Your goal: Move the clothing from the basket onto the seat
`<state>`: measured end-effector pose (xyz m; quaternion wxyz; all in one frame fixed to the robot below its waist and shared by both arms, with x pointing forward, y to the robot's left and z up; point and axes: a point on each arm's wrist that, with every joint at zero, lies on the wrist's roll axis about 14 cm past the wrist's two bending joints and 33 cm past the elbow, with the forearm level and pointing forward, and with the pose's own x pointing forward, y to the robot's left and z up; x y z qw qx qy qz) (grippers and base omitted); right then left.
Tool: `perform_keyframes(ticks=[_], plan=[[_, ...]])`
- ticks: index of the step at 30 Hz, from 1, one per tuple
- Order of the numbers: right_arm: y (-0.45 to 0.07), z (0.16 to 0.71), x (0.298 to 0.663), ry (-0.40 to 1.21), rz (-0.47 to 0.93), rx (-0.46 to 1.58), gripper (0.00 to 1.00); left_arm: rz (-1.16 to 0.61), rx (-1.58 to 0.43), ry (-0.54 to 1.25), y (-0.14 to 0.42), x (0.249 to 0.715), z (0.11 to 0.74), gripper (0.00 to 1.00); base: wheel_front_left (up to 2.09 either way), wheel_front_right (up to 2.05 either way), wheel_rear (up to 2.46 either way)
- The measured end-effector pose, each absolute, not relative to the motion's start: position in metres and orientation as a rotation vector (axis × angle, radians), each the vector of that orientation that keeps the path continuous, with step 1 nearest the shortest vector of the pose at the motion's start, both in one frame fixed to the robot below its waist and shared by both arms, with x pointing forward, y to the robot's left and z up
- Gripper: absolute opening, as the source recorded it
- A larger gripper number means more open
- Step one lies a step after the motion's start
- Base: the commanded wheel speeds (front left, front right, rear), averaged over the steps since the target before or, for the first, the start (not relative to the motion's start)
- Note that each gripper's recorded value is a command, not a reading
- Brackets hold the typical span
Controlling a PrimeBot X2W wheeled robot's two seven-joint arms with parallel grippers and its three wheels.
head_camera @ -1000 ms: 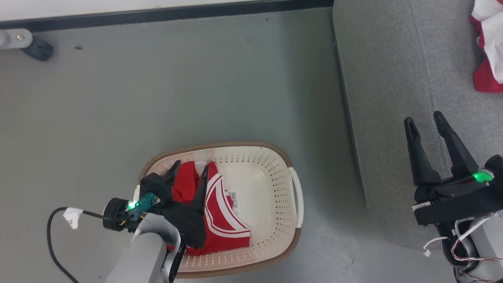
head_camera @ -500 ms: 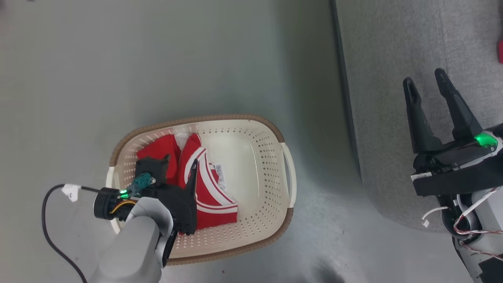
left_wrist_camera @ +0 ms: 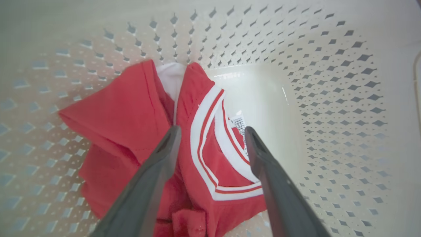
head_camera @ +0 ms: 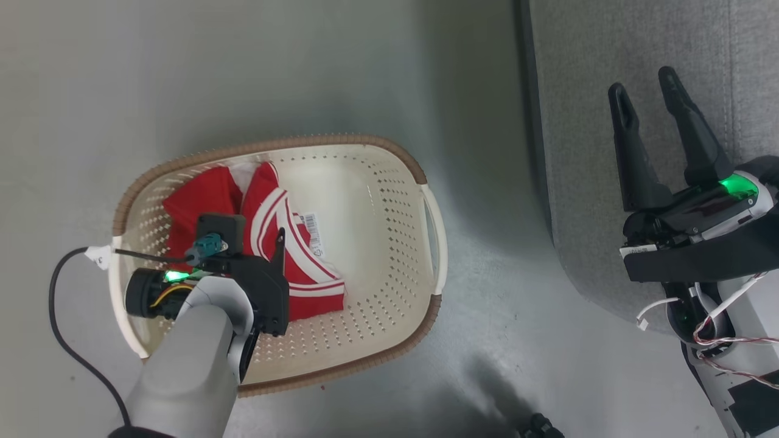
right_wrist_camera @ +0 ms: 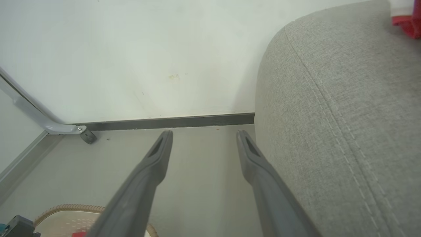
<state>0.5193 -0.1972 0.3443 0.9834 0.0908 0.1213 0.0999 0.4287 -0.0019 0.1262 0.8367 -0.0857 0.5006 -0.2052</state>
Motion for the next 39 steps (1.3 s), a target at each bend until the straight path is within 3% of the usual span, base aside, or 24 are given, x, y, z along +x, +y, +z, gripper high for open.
perform_keyframes(ticks=[24, 36, 39], plan=[[-0.178, 0.333, 0.531, 0.208, 0.225, 0.231, 1.0, -0.384, -0.124, 1.293, 0.002, 0.396, 0.05, 1.0, 0.0, 0.0, 0.0], [-0.184, 0.365, 0.538, 0.112, 0.22, 0.212, 1.0, -0.402, -0.107, 1.339, -0.003, 0.386, 0.045, 1.0, 0.0, 0.0, 0.0], [-0.186, 0.369, 0.535, 0.105, 0.214, 0.208, 1.0, -0.405, -0.105, 1.343, -0.005, 0.385, 0.045, 0.44, 0.0, 0.0, 0.0]])
